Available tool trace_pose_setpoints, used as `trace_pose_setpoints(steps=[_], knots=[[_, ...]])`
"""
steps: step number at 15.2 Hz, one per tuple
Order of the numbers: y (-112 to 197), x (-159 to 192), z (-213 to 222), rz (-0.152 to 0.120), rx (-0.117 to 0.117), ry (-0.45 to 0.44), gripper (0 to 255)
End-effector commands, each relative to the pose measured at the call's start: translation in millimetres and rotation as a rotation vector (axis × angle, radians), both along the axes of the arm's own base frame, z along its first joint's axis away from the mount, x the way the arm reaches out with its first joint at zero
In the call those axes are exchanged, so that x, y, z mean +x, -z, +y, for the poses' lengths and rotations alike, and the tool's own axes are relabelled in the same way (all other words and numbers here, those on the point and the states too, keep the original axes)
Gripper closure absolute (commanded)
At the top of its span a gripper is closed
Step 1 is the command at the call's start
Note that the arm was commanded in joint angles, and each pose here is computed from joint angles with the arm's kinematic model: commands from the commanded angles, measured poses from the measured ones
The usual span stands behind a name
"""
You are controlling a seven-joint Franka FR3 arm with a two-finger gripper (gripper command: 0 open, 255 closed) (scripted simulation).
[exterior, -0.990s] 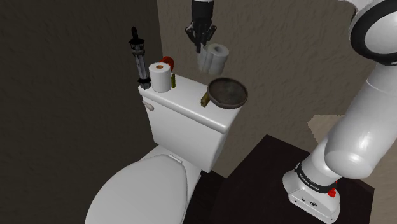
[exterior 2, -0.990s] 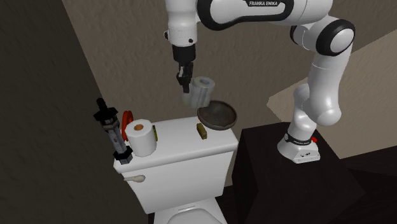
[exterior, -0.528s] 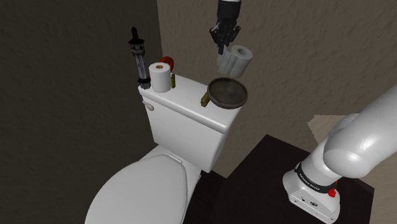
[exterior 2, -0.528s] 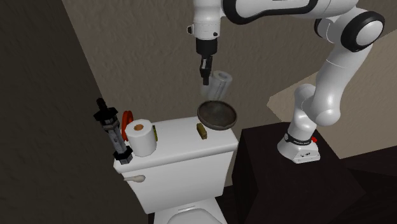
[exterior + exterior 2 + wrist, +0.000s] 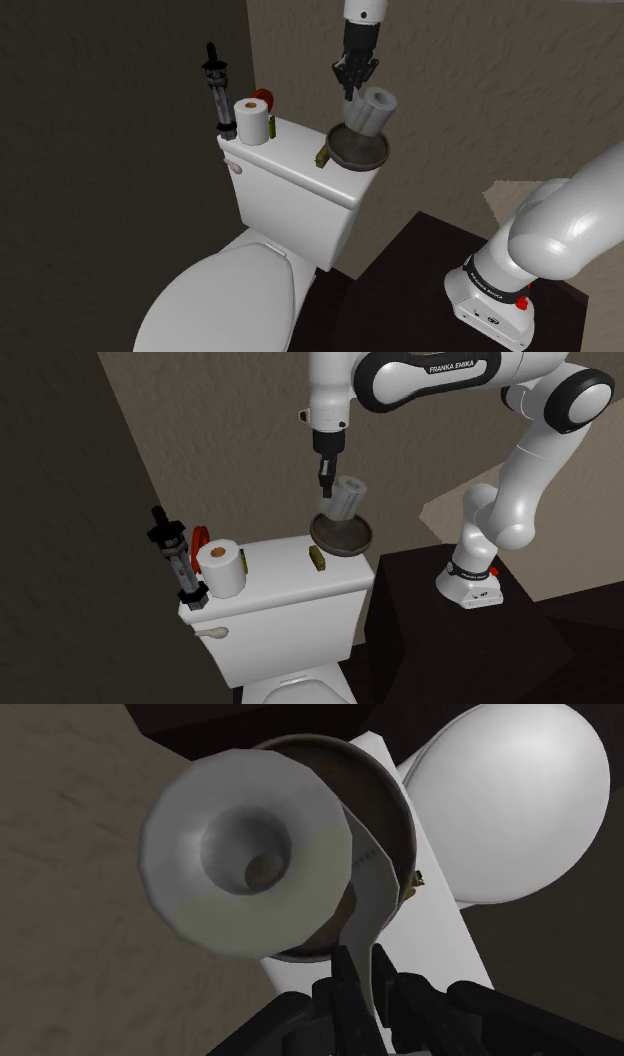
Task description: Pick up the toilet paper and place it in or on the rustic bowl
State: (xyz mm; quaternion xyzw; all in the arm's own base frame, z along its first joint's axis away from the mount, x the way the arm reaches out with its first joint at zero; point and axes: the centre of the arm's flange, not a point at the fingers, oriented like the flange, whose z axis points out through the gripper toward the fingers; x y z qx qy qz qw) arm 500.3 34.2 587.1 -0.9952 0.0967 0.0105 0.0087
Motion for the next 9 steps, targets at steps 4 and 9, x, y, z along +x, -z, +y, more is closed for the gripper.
trace_pose_setpoints(steps=[4,9], knots=[[26.1,0.4,-0.5,-0.001,0.000,0.000,255],[51.1,0.3,-0.5,-0.001,0.000,0.000,255]])
